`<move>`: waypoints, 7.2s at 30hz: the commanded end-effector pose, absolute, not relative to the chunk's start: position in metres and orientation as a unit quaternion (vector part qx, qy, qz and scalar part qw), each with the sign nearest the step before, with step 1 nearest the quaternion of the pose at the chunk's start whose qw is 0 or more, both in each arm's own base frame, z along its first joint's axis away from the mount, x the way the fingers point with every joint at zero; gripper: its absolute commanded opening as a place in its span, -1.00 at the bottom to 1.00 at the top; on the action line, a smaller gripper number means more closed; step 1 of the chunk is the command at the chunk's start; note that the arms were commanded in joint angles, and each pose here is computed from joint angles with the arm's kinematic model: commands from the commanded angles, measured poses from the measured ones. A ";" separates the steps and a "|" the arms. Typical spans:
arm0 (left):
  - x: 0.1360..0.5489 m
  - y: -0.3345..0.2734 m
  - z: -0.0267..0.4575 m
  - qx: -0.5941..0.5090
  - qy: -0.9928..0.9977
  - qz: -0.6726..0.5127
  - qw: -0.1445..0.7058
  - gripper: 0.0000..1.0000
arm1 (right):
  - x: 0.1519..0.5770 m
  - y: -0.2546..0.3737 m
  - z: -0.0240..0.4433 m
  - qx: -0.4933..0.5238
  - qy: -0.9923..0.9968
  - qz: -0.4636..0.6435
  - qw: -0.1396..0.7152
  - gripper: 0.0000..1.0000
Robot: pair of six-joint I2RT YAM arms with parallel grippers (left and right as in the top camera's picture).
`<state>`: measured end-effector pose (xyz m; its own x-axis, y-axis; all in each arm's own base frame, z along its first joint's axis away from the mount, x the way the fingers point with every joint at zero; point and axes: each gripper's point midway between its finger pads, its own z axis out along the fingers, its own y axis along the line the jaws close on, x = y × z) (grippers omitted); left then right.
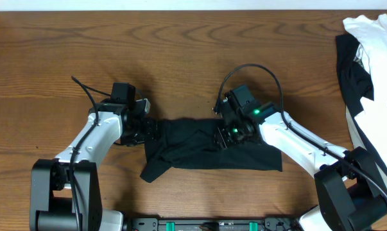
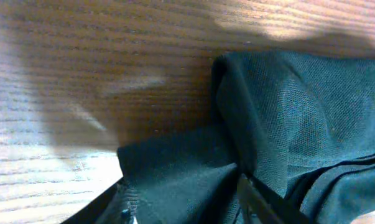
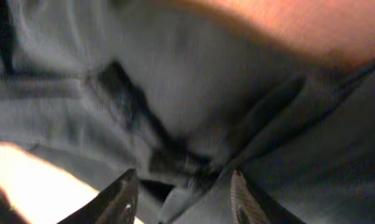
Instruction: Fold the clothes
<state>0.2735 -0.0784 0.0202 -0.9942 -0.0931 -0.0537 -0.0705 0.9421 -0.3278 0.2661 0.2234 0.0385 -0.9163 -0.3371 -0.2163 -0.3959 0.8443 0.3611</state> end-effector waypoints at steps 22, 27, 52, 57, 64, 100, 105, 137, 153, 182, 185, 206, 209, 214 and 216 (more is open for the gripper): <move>0.301 -0.053 0.019 -0.081 0.981 -0.150 0.089 -0.88 | 0.253 0.208 -0.034 -0.169 0.978 0.121 -0.014 -0.28; 0.317 -0.025 0.022 -0.153 0.969 -0.152 0.117 -0.88 | 0.253 0.207 -0.037 -0.168 0.978 0.119 -0.017 -0.27; 0.303 -0.036 0.026 -0.174 0.958 -0.214 0.079 0.41 | 0.250 0.203 -0.037 -0.167 0.979 0.110 -0.023 -0.25; 0.281 -0.045 0.026 -0.180 0.955 -0.232 0.031 0.64 | 0.251 0.201 -0.038 -0.167 0.980 0.105 -0.019 -0.24; 0.287 -0.045 0.019 -0.169 0.957 -0.231 0.045 0.64 | 0.250 0.200 -0.038 -0.167 0.980 0.104 -0.024 -0.25; 0.299 -0.026 0.048 -0.158 0.961 -0.201 0.103 -0.88 | 0.287 0.207 0.078 -0.151 0.966 0.161 0.135 -0.03; 0.308 0.002 0.071 -0.189 0.952 -0.188 0.152 -0.88 | 0.294 0.178 0.145 -0.120 0.953 0.170 0.222 0.02; 0.282 -0.171 0.138 0.137 0.972 -0.117 0.150 -0.88 | 0.268 0.047 0.153 0.063 0.977 0.094 0.180 0.07; 0.260 -0.256 0.107 0.190 0.958 -0.186 0.105 -0.67 | 0.265 0.047 0.151 0.064 0.978 0.093 0.174 0.07; 0.319 -0.148 0.108 0.077 0.982 -0.096 0.144 -0.56 | 0.257 0.081 0.148 -0.017 0.973 0.182 0.144 0.07; 0.319 -0.148 0.108 0.080 0.982 -0.096 0.145 -0.56 | 0.256 0.087 0.146 -0.021 0.972 0.193 0.135 0.07; 0.317 -0.147 0.063 0.158 0.981 -0.069 0.090 -0.56 | 0.251 0.109 0.109 -0.012 0.979 0.200 0.046 0.10; 0.317 -0.146 0.052 0.160 0.982 -0.062 0.079 -0.56 | 0.251 0.113 0.104 -0.018 0.979 0.201 0.038 0.10; 0.316 -0.146 0.042 0.160 0.983 -0.059 0.065 -0.56 | 0.251 0.130 0.099 -0.036 0.974 0.221 0.027 0.10; 0.315 -0.145 0.038 0.160 0.984 -0.057 0.058 -0.56 | 0.252 0.135 0.095 -0.034 0.974 0.221 0.022 0.10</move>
